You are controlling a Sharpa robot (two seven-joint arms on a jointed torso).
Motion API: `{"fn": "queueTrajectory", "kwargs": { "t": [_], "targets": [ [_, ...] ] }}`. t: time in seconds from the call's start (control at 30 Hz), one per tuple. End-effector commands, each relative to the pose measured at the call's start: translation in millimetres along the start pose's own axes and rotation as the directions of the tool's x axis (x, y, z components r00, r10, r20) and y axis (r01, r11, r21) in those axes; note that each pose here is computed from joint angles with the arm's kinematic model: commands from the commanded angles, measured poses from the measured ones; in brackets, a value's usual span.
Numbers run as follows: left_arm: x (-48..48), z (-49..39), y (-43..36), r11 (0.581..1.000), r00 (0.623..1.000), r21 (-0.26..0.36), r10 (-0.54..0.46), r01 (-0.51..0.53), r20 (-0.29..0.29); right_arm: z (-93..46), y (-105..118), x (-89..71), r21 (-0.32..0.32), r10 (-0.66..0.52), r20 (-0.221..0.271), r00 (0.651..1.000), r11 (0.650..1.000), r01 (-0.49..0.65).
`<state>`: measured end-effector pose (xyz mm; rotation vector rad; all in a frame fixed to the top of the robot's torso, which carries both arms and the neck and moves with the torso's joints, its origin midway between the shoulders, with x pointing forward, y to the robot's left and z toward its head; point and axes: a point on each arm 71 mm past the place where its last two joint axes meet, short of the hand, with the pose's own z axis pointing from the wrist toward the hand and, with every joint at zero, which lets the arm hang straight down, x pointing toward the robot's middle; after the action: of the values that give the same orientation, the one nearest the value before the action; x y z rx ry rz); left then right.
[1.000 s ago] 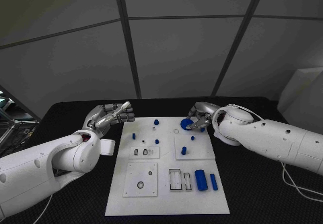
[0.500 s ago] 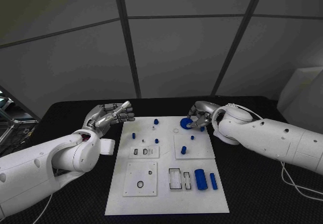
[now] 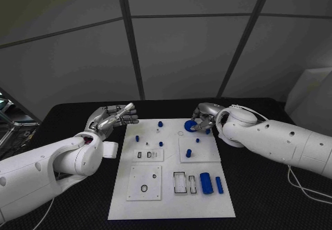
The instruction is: Assemble the parts on the task board
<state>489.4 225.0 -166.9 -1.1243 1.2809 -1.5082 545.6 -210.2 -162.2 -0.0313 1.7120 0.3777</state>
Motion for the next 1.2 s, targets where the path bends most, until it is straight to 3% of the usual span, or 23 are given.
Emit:
{"fn": "queueTrajectory", "kwargs": {
  "t": [0.03, 0.27, 0.6, 0.67, 0.83, 1.2],
  "targets": [
    [1.7, 0.5, -0.6, 1.000, 1.000, -0.001, -0.002, 0.002, -0.015, -0.2, -0.2, 2.9, 0.008, -0.062, -0.030, 0.998, 0.998, 0.062],
    [1.6, 0.5, -0.4, 1.000, 1.000, -0.004, -0.002, 0.002, -0.015, -0.5, 2.9, 1.3, 0.005, -0.075, -0.003, 0.997, 0.997, 0.075],
    [-0.1, 1.2, 0.2, 1.000, 1.000, -0.006, -0.001, 0.000, -0.012, -10.0, 20.3, -8.4, -0.047, -0.028, 0.126, 0.992, 0.998, 0.034],
    [-0.4, 1.4, 0.3, 1.000, 1.000, -0.007, -0.001, 0.001, -0.012, -14.2, 31.8, -12.0, -0.088, -0.034, 0.180, 0.983, 0.995, 0.051],
    [-0.4, 1.6, 0.5, 1.000, 1.000, -0.008, -0.001, 0.001, -0.014, -19.1, 51.4, -14.6, -0.148, -0.056, 0.239, 0.969, 0.985, 0.094],
    [-0.4, 1.3, 0.4, 1.000, 1.000, -0.009, -0.002, 0.002, -0.016, -16.3, 96.6, -10.2, -0.239, -0.107, 0.295, 0.950, 0.954, 0.181]
  ]
}}
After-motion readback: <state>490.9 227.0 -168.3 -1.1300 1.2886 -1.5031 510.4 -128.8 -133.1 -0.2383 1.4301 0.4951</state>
